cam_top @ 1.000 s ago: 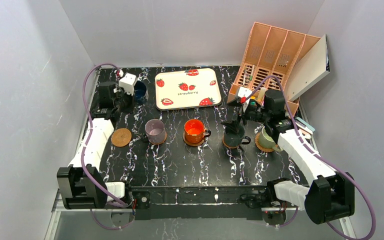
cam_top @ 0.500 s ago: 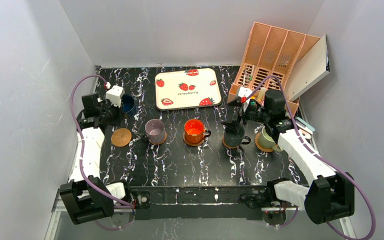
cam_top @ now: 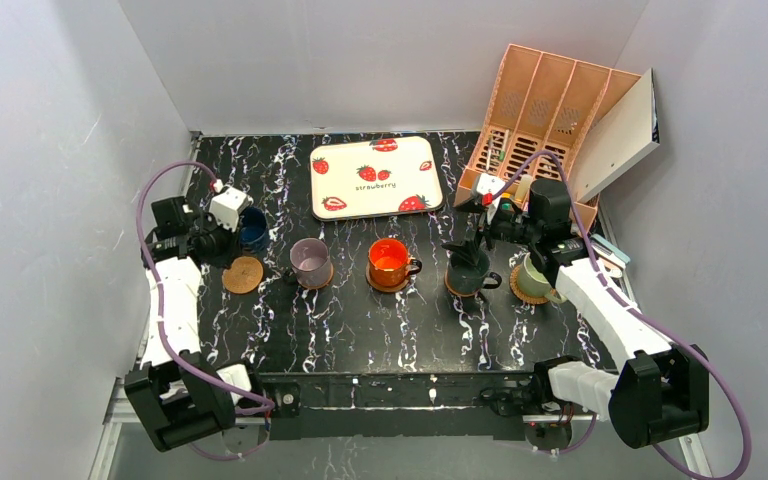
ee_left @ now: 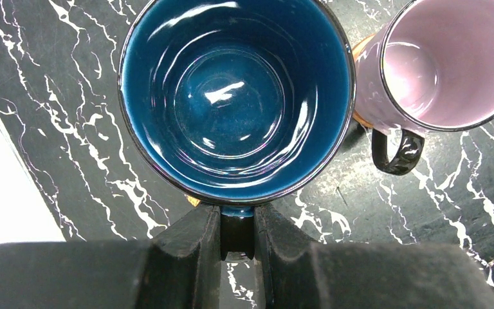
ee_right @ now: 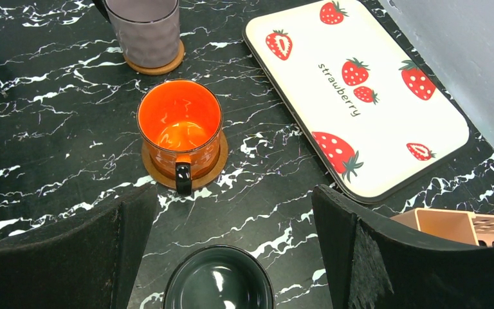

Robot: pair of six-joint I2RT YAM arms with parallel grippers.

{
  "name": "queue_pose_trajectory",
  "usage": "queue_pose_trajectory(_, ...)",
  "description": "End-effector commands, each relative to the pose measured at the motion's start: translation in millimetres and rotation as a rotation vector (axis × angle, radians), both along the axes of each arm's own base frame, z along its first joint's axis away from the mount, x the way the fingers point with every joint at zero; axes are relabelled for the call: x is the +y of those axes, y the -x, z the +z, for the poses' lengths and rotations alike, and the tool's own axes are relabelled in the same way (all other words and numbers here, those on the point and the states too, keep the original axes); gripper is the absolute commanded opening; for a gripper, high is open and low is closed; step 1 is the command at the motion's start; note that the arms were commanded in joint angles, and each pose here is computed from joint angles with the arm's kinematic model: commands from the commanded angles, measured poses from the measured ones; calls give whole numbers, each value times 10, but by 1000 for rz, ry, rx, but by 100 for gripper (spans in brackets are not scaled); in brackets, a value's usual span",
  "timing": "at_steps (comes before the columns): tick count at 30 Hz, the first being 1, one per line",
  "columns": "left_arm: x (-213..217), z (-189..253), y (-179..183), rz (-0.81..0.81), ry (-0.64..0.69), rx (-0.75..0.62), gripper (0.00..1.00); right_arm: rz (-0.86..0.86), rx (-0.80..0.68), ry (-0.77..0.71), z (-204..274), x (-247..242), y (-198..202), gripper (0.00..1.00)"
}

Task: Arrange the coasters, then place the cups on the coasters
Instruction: Place the cup on the coaster.

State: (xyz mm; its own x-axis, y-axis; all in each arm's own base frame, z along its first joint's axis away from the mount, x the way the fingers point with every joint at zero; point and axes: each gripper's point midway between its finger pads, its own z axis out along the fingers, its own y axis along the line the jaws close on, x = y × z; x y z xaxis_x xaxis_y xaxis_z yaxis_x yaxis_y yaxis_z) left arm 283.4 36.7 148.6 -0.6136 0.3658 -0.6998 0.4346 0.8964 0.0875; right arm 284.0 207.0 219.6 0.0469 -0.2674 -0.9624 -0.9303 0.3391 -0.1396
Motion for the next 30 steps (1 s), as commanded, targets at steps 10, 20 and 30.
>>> queue_pose_trajectory(10, 179, -58, -11, 73, 62, -55, 0, 22, -40, -32, 172, 4, 67, 99)
queue_pose_trajectory(20, 294, -320, 80, 112, 120, -28, 0, 27, -41, -36, 183, 8, 78, 99)
queue_pose_trajectory(30, 313, -436, 125, 131, 135, -32, 0, 28, -43, -37, 190, 8, 84, 99)
